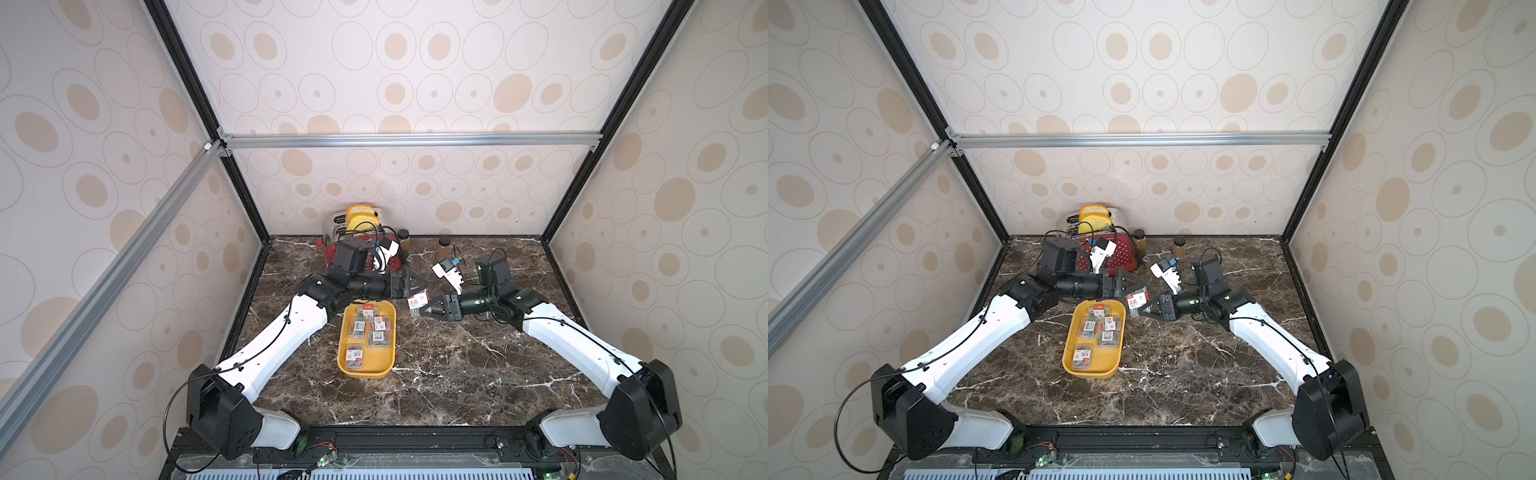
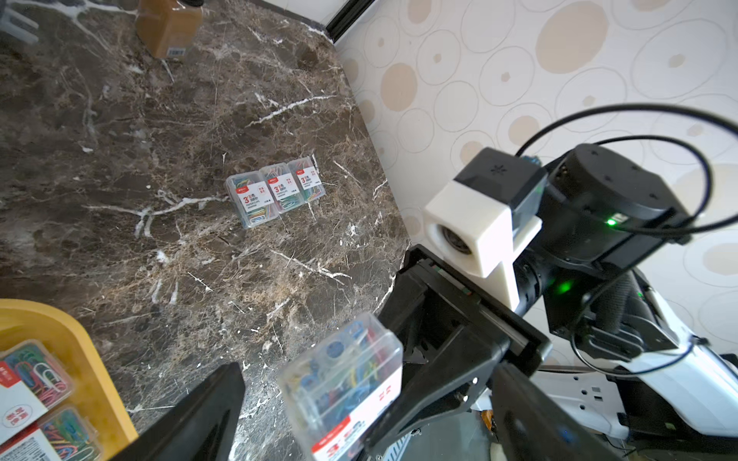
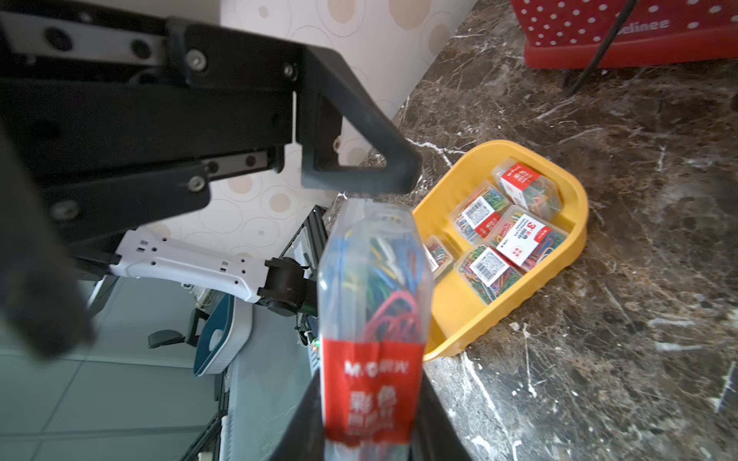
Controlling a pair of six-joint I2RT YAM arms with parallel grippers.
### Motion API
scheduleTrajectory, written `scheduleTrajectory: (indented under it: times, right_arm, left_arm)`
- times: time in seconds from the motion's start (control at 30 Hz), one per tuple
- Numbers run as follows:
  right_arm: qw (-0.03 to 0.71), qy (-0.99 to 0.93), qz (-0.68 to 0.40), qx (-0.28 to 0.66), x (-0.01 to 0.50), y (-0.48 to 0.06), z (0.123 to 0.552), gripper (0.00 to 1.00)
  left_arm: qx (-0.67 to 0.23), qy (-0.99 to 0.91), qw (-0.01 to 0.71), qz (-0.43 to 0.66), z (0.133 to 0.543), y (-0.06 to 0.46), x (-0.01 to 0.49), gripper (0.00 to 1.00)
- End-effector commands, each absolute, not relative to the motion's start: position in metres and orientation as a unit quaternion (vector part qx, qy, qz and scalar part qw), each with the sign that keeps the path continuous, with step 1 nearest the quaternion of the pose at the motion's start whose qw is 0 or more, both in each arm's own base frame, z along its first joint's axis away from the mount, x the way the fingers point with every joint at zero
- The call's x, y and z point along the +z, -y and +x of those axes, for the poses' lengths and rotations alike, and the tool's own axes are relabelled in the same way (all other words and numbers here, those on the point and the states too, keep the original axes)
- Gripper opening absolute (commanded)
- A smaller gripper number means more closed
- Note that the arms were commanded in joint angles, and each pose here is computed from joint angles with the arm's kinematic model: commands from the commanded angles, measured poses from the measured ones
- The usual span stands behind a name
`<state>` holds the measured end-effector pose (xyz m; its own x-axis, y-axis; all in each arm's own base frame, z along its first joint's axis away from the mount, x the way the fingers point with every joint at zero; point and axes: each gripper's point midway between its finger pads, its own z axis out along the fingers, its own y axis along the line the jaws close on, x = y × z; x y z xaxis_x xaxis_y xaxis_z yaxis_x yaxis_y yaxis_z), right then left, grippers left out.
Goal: Take the paper clips out of the storage box
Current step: Pick up the boxed paper clips from the storage box.
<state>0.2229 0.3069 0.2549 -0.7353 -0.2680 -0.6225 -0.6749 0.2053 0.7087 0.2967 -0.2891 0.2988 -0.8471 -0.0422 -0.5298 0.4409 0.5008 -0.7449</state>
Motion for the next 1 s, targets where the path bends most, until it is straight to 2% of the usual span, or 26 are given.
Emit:
scheduleTrajectory:
  times: [0.0, 0.23, 0.27, 0.4, 0.43, 0.8, 0.97]
  right_arm:
    - [0.163, -0.72, -0.33, 0.588, 0.271, -0.303, 0.204, 0.12]
    - [0.145, -0.7, -0.332, 0.616, 0.281, -0.304, 0.197, 0.12]
    - [0.144, -0.699, -0.331, 0.617, 0.281, -0.304, 0.197, 0.12]
    - [0.144, -0.698, -0.328, 0.62, 0.282, -0.304, 0.198, 0.13]
    - [0.145, -0.697, -0.328, 0.621, 0.283, -0.304, 0.198, 0.13]
    - [0.145, -0.69, -0.325, 0.631, 0.287, -0.3, 0.199, 0.13]
    - [0.145, -0.69, -0.316, 0.635, 0.286, -0.297, 0.201, 0.13]
  left_arm:
    - [-0.519, -0.793, 0.266, 0.174, 0.289, 0.292, 0.318, 0.97]
    - [-0.553, -0.766, 0.255, 0.205, 0.287, 0.304, 0.324, 0.91]
    - [-0.556, -0.764, 0.254, 0.208, 0.287, 0.305, 0.324, 0.88]
    - [-0.561, -0.764, 0.238, 0.213, 0.284, 0.307, 0.317, 0.66]
    - [-0.56, -0.765, 0.234, 0.216, 0.282, 0.307, 0.315, 0.64]
    - [-0.547, -0.781, 0.213, 0.214, 0.274, 0.302, 0.294, 0.65]
    - [-0.553, -0.777, 0.213, 0.211, 0.274, 0.302, 0.294, 0.49]
